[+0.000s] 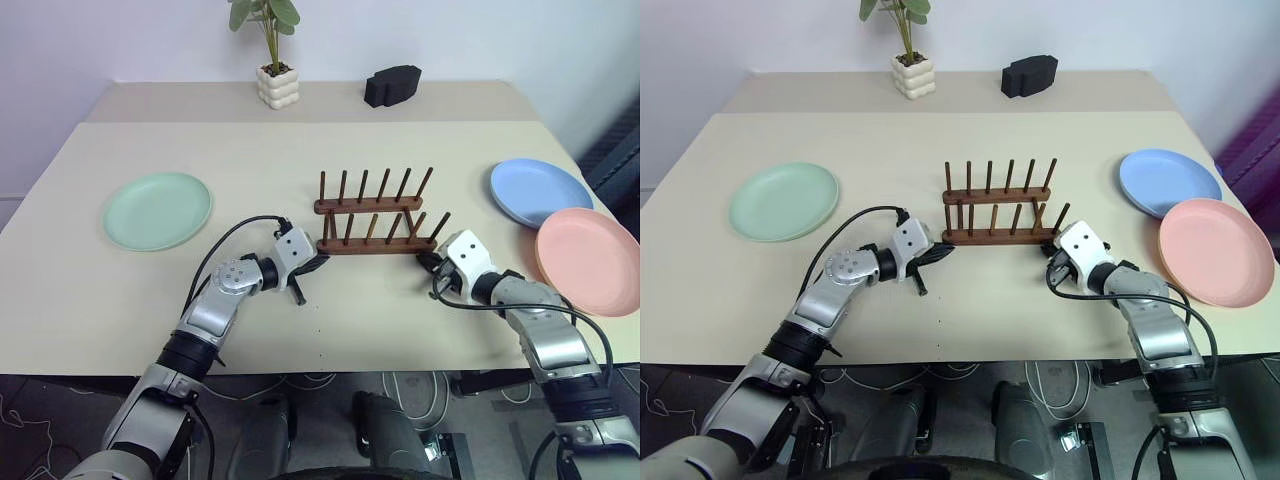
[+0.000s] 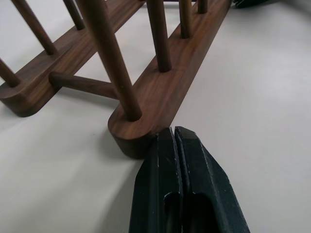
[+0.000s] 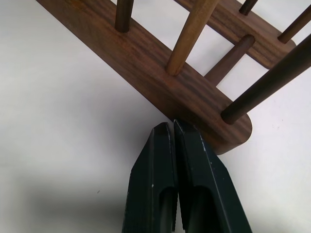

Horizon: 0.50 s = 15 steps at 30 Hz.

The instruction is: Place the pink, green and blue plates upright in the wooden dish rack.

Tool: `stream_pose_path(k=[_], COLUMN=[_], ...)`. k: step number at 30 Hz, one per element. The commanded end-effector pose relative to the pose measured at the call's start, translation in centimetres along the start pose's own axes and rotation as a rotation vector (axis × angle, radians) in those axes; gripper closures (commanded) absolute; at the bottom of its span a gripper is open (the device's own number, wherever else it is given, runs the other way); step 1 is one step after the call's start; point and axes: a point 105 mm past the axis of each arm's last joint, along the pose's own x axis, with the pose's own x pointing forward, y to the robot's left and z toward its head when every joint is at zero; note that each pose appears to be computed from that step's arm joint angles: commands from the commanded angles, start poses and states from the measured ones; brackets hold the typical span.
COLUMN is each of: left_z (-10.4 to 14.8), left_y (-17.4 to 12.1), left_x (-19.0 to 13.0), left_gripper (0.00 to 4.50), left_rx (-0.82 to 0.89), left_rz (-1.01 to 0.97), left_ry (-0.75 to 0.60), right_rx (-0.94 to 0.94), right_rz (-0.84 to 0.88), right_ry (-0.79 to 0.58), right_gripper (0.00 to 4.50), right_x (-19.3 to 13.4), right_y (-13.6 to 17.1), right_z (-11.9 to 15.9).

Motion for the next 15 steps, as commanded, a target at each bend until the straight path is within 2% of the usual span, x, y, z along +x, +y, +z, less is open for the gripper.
stream_pose_path(k=[1,3,5,6,8,13,15], left_z=[0.5,0.8,1.4,1.8,2.4,3.6,4.2], left_y=[0.0,-0.5,-1.5,-2.1,-3.2,-6.1,-6.5], left_x=[-0.8,-1.1,-1.8,-2.2,-2.7,-2.3,-1.8], left_gripper=[4.50,4.50,4.50,4.50,4.50,4.50,4.50], left_rx=[-0.013,-0.022,-0.047,-0.059,-0.084,-0.130,-0.139], left_rz=[-0.015,-0.041,-0.094,-0.123,-0.172,-0.304,-0.333], left_ry=[-0.029,-0.045,-0.074,-0.093,-0.121,-0.173,-0.195], right_rx=[-0.037,-0.037,-0.013,-0.008,-0.009,0.008,0.033], right_rz=[-0.014,-0.014,-0.001,0.013,-0.011,-0.223,-0.255], right_ry=[-0.037,-0.060,-0.089,-0.099,-0.086,0.015,0.061], right_gripper=[4.38,4.38,3.85,3.52,2.57,0.06,0.06], right_x=[-1.1,-1.9,-3.9,-5.4,-7.9,-12.4,-13.6], right_y=[-0.9,-1.5,-2.3,-2.5,-3.4,-7.1,-7.4], right_z=[1.2,1.9,3.3,3.9,4.4,2.9,1.7])
